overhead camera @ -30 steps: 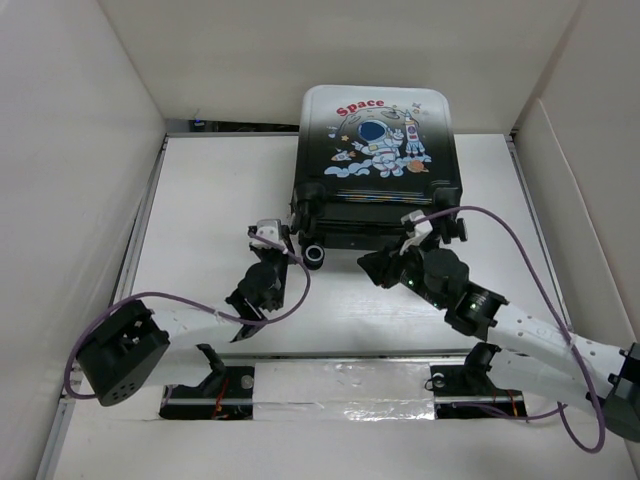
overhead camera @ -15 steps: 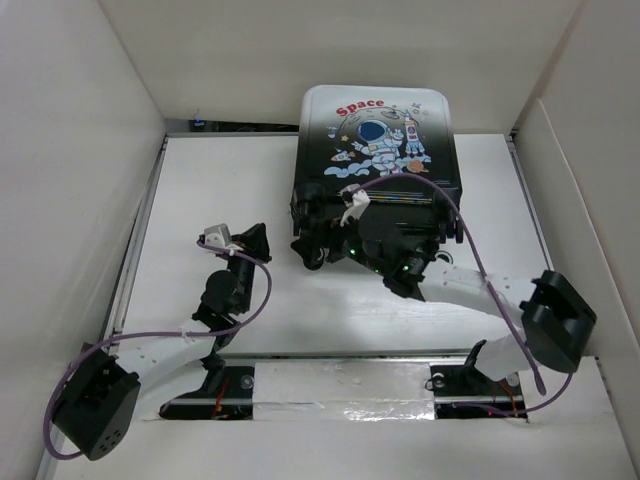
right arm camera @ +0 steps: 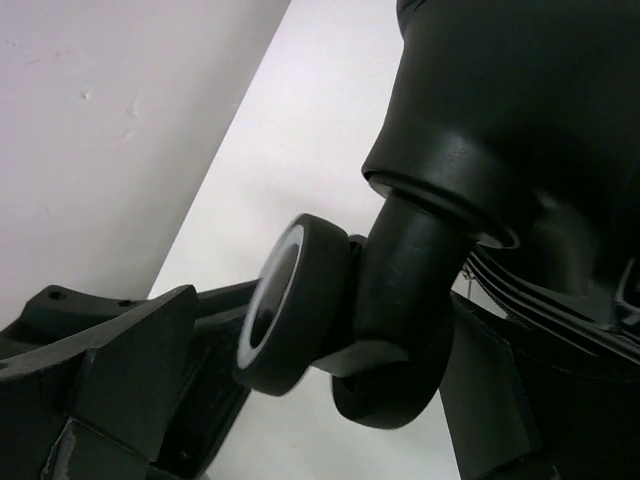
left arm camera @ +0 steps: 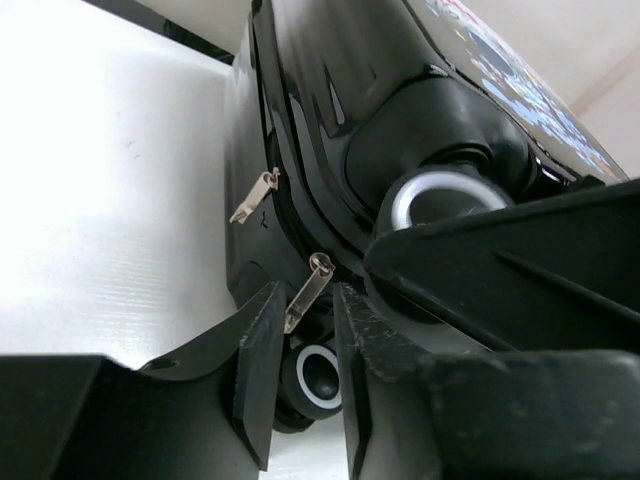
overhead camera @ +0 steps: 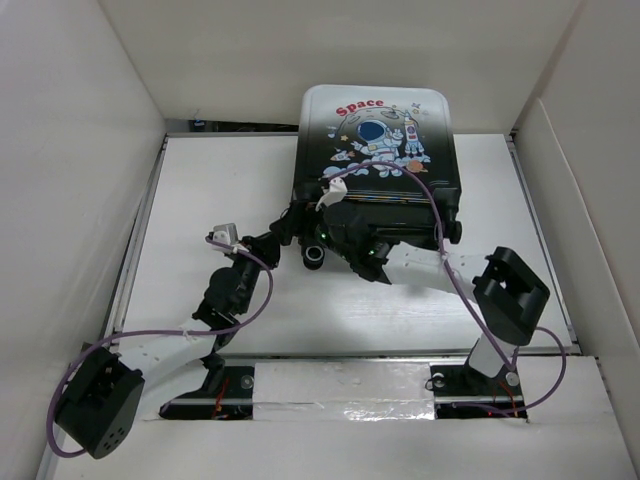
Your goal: Pack the luggage
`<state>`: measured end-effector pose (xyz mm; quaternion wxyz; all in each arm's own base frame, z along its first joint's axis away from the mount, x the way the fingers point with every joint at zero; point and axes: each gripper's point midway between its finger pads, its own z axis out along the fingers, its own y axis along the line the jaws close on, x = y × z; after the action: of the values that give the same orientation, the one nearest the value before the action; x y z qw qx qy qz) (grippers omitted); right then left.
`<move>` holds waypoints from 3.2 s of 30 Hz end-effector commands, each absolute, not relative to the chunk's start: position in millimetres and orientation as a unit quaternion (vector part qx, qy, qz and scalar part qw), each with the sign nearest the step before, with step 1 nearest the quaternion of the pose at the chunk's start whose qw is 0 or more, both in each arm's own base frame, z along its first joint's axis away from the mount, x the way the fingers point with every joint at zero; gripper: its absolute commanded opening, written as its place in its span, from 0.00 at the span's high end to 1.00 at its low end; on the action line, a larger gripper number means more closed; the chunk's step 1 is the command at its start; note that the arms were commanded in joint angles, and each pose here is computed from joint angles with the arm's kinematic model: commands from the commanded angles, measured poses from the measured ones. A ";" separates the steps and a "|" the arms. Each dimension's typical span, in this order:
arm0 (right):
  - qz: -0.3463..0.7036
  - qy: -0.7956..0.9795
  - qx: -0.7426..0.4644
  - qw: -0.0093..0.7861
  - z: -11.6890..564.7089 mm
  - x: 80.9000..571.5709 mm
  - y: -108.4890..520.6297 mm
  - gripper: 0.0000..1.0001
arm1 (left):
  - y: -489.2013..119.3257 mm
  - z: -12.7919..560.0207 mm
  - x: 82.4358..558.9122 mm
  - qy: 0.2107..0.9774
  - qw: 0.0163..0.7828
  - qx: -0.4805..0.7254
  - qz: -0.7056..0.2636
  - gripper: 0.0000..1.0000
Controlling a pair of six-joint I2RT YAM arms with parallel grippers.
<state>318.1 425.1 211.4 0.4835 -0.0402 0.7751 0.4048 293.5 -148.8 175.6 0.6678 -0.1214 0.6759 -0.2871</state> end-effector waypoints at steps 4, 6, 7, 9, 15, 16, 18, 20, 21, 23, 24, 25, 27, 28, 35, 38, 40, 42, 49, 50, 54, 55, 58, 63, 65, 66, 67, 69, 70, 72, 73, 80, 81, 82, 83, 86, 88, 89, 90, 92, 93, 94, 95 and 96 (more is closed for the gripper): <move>0.429 0.738 0.019 0.520 248.5 341.7 413.2 0.68 | -161.6 186.6 294.3 0.674 0.669 -0.086 -0.301 0.66; 0.424 0.736 0.019 0.528 249.4 338.5 404.4 0.93 | -169.8 185.2 294.5 0.681 0.662 -0.065 -0.306 0.60; 0.422 0.737 0.015 0.528 245.9 332.2 397.3 0.97 | -174.4 184.6 294.4 0.683 0.660 -0.052 -0.310 0.58; 0.423 0.736 0.001 0.528 245.2 324.3 391.9 1.00 | -187.8 180.5 293.4 0.691 0.648 -0.015 -0.319 0.57; 0.426 0.728 -0.022 0.537 254.6 305.8 369.4 1.00 | -200.0 161.6 301.8 0.710 0.628 -0.004 -0.319 0.58; 0.429 0.723 -0.029 0.540 259.4 295.9 358.8 1.00 | -206.8 156.9 300.2 0.713 0.622 0.018 -0.324 0.58; 0.431 0.722 -0.033 0.540 259.7 292.8 356.9 1.00 | -209.1 155.0 299.9 0.715 0.618 0.023 -0.326 0.58; 0.431 0.721 -0.038 0.541 259.8 285.0 348.4 1.00 | -217.0 149.3 293.3 0.715 0.613 0.043 -0.333 0.57; 0.432 0.720 -0.037 0.542 260.2 282.4 344.8 1.00 | -218.2 152.6 293.1 0.708 0.621 0.042 -0.333 0.53; 0.434 0.717 -0.039 0.544 260.9 275.7 337.0 1.00 | -224.3 148.9 292.9 0.709 0.619 0.053 -0.333 0.50; 0.432 0.717 -0.037 0.546 261.3 277.1 333.2 1.00 | -226.8 152.2 294.5 0.703 0.623 0.055 -0.338 0.49; 0.433 0.716 -0.042 0.545 262.3 274.8 332.6 1.00 | -229.1 152.3 295.7 0.703 0.622 0.056 -0.341 0.49; 0.437 0.713 -0.047 0.546 266.3 271.3 331.0 1.00 | -232.6 158.7 299.1 0.692 0.629 0.052 -0.350 0.49; 0.437 0.714 -0.051 0.545 266.3 270.2 331.1 1.00 | -234.5 155.8 300.2 0.694 0.627 0.053 -0.351 0.49; 0.443 0.710 -0.056 0.544 268.2 269.6 330.5 1.00 | -244.6 156.6 320.4 0.696 0.631 0.054 -0.338 0.51; 0.446 0.709 -0.060 0.542 268.5 268.6 332.7 1.00 | -248.3 158.9 327.2 0.693 0.636 0.055 -0.335 0.52; 0.447 0.710 -0.061 0.541 267.6 268.9 334.0 1.00 | -251.4 158.0 330.1 0.694 0.635 0.060 -0.334 0.52; 0.448 0.710 -0.063 0.540 267.8 268.8 335.1 1.00 | -251.6 156.0 333.7 0.695 0.636 0.057 -0.329 0.53; 0.447 0.712 -0.072 0.537 264.3 267.4 337.1 0.81 | -248.5 151.4 343.9 0.698 0.645 0.051 -0.307 0.63; 0.448 0.712 -0.073 0.536 264.0 267.1 337.2 0.79 | -251.0 150.0 346.3 0.699 0.644 0.053 -0.306 0.64; 0.444 0.714 -0.077 0.535 263.6 267.4 338.0 0.54 | -254.8 143.9 346.9 0.703 0.637 0.056 -0.311 0.70; 0.442 0.716 -0.079 0.535 262.5 267.8 337.8 0.50 | -254.5 141.4 347.3 0.705 0.636 0.055 -0.309 0.72; 0.443 0.718 -0.085 0.530 259.3 267.8 341.9 0.42 | -253.1 137.3 349.0 0.708 0.635 0.051 -0.304 0.84; 0.444 0.724 -0.095 0.519 252.6 270.5 351.9 0.25 | -251.2 138.5 349.8 0.705 0.640 0.047 -0.302 1.00; 0.438 0.727 -0.091 0.521 249.9 276.7 355.2 0.19 | -249.9 136.3 347.1 0.707 0.638 0.048 -0.302 1.00; 0.438 0.727 -0.091 0.521 250.2 278.5 357.3 0.15 | -249.8 138.4 346.1 0.703 0.640 0.046 -0.307 1.00; 0.432 0.732 -0.090 0.519 247.8 281.0 358.5 0.13 | -249.4 137.9 344.4 0.702 0.639 0.046 -0.309 1.00; 0.420 0.736 -0.082 0.524 249.5 291.7 362.9 0.09 | -247.6 138.4 340.9 0.700 0.640 0.043 -0.314 1.00; 0.411 0.742 -0.079 0.524 246.7 295.7 363.3 0.08 | -247.1 138.4 339.6 0.699 0.640 0.042 -0.316 1.00; 0.397 0.744 -0.065 0.534 249.8 308.2 366.0 0.05 | -245.2 141.2 337.6 0.696 0.643 0.041 -0.317 1.00; 0.392 0.745 -0.064 0.536 249.4 311.5 367.6 0.05 | -244.0 142.2 336.9 0.695 0.644 0.040 -0.317 1.00; 0.357 0.761 -0.018 0.542 241.8 338.7 372.4 0.06 | -238.3 148.8 336.7 0.689 0.654 0.031 -0.311 1.00; 0.353 0.763 -0.012 0.541 237.6 340.7 371.4 0.07 | -237.5 148.5 336.6 0.688 0.655 0.030 -0.311 1.00; 0.348 0.764 -0.006 0.543 239.1 347.2 368.5 0.07 | -237.4 147.5 336.3 0.688 0.655 0.029 -0.312 1.00; 0.344 0.771 -0.014 0.535 230.8 348.7 373.3 0.09 | -233.4 146.0 337.9 0.688 0.655 0.023 -0.311 1.00; 0.316 0.793 -0.032 0.520 220.2 355.8 380.7 0.13 | -230.6 145.0 339.5 0.687 0.655 0.018 -0.313 1.00; 0.307 0.799 -0.034 0.516 215.1 356.6 380.2 0.17 | -226.8 145.4 341.6 0.687 0.657 0.013 -0.310 1.00; 0.304 0.800 -0.031 0.517 213.0 357.2 378.5 0.20 | -226.2 146.8 341.7 0.686 0.659 0.012 -0.309 1.00; 0.300 0.802 -0.030 0.515 208.1 355.6 375.4 0.32 | -226.2 145.5 341.9 0.688 0.657 0.013 -0.307 1.00; 0.284 0.803 -0.018 0.523 205.1 357.8 366.5 0.49 | -224.0 149.4 344.7 0.685 0.662 0.012 -0.305 1.00; 0.279 0.803 -0.016 0.526 204.7 356.5 361.9 0.69 | -223.7 148.7 345.5 0.686 0.661 0.012 -0.302 1.00; 0.274 0.803 -0.013 0.529 205.4 356.5 358.1 0.81 | -223.0 149.6 346.8 0.686 0.663 0.012 -0.298 1.00; 0.266 0.802 -0.009 0.534 206.0 357.2 353.4 0.91 | -223.4 152.2 349.0 0.685 0.665 0.011 -0.296 1.00; 0.260 0.804 -0.011 0.535 202.6 355.2 348.6 1.00 | -222.4 149.4 349.9 0.691 0.663 0.012 -0.289 1.00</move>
<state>347.0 374.9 205.2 0.5108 -0.0282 0.8026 0.3068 338.1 -228.9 109.9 0.6159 0.0281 0.7324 -0.2889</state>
